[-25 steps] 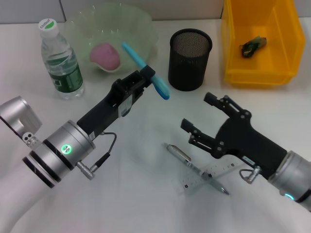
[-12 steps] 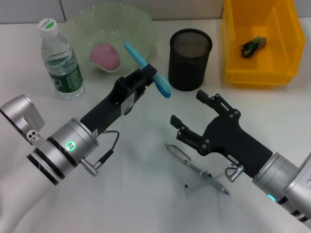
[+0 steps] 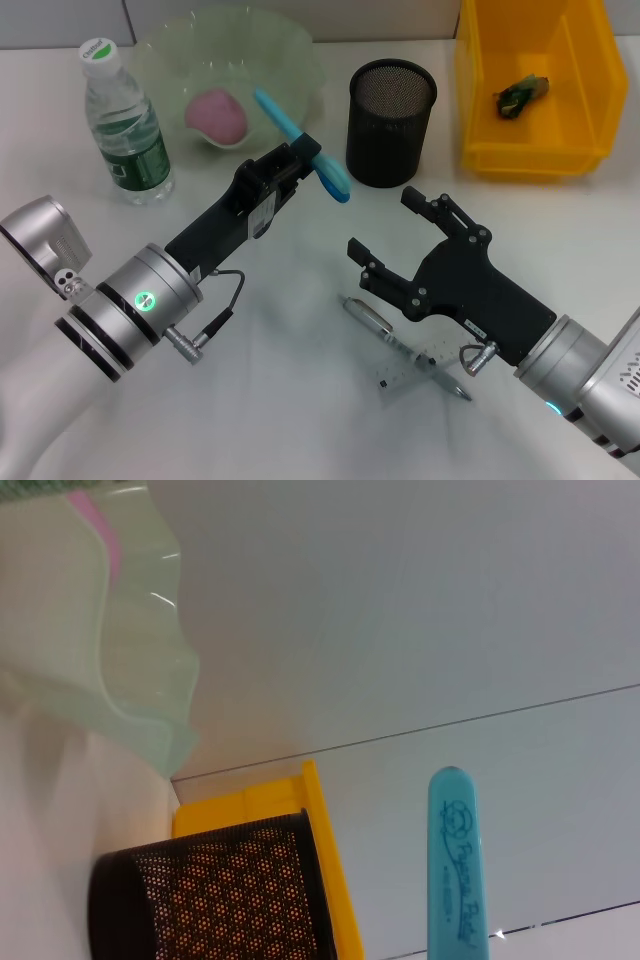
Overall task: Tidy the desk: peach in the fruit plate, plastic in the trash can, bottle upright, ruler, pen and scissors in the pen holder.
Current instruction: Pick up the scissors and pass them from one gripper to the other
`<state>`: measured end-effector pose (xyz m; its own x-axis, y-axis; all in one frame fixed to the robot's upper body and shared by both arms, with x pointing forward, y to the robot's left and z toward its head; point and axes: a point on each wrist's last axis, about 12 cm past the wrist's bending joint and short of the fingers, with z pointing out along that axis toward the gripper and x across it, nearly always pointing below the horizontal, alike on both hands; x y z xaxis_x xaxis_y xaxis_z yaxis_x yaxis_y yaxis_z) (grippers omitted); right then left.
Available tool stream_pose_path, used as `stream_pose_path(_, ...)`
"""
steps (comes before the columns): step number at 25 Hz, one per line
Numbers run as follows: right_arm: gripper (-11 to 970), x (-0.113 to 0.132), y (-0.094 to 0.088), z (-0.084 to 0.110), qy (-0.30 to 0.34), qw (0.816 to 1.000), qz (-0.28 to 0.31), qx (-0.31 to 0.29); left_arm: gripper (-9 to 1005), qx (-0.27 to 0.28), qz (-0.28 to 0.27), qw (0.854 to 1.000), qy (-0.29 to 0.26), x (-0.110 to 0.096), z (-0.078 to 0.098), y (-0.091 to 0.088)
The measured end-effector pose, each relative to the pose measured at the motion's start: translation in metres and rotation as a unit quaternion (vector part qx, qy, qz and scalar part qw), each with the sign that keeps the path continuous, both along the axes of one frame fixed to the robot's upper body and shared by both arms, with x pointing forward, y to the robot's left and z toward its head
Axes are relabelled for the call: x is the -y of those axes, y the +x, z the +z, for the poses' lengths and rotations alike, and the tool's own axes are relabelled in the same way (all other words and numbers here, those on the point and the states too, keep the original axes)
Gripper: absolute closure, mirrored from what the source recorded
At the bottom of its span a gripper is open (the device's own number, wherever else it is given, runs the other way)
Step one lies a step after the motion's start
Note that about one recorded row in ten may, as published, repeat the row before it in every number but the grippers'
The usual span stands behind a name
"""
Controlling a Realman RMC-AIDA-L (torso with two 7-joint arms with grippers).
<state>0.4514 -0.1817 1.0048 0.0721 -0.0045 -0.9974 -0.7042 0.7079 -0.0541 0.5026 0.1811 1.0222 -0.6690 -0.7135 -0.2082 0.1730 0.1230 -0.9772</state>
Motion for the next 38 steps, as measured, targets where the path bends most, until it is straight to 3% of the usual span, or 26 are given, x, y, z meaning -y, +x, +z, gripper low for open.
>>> stream_pose_path(12,161,-0.001,0.002,0.002,0.001,1.000,0.004,0.006,732,0.001,0.003,1.000,-0.002,0.000,0.001,0.001)
stream_pose_path(38,165,-0.015,0.035,0.012,-0.023,1.000,0.012,0.016,731,-0.005,0.003,1.000,-0.012,0.005,0.000,-0.004)
